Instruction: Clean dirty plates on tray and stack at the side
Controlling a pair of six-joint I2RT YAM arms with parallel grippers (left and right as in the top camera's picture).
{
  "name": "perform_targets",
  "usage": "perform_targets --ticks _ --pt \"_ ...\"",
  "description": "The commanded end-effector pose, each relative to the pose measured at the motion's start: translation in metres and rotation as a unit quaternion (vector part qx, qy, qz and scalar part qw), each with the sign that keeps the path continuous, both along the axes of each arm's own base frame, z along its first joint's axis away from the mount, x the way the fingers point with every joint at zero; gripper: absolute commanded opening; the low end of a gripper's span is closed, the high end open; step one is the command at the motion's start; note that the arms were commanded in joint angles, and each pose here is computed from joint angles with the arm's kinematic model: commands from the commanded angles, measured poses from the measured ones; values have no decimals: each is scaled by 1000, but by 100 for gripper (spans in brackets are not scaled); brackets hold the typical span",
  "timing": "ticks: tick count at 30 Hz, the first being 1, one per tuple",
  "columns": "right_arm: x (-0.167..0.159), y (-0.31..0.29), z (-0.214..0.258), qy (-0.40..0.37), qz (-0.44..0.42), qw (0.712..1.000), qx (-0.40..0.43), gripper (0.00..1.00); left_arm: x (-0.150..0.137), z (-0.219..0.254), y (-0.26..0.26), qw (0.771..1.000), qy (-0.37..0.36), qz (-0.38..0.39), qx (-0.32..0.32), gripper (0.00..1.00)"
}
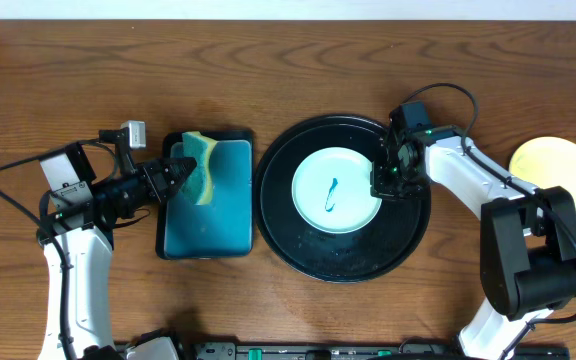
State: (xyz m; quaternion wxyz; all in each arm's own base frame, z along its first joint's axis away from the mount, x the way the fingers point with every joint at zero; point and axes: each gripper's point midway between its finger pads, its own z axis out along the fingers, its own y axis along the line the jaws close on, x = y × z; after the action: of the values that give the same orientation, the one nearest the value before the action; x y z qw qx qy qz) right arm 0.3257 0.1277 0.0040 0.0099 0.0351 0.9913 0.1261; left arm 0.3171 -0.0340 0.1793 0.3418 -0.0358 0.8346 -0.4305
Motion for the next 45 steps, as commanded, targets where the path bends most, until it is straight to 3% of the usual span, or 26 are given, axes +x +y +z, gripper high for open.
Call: perform_targets --ticks 1,17,20,23,26,30,35,42,45 --pt "-10 3 -9 15 8 1000 -6 1 2 10 -1 1000 -17 -11 -8 7" --pt "-9 4 -8 11 8 1000 -5 1 0 -13 3 1000 22 13 5 7" --pt "-8 4 -8 10 8 1000 -4 1 5 -43 21 989 107 98 40 7" --pt "-8 4 -8 10 8 1000 -4 1 5 -72 40 958 189 197 86 7" --pt "-8 4 -8 10 8 1000 -4 1 3 -89 44 932 228 247 131 8" --pt "-9 4 -8 11 8 1000 -4 1 6 -98 33 921 216 248 211 7" --pt "-9 4 -8 11 8 1000 -5 1 8 -93 26 890 186 260 324 7" --pt "-9 4 -8 11 8 1000 -4 1 25 -64 2 875 151 232 396 7" --pt "-9 4 -8 12 8 1000 -4 1 31 -60 -11 869 171 198 420 8"
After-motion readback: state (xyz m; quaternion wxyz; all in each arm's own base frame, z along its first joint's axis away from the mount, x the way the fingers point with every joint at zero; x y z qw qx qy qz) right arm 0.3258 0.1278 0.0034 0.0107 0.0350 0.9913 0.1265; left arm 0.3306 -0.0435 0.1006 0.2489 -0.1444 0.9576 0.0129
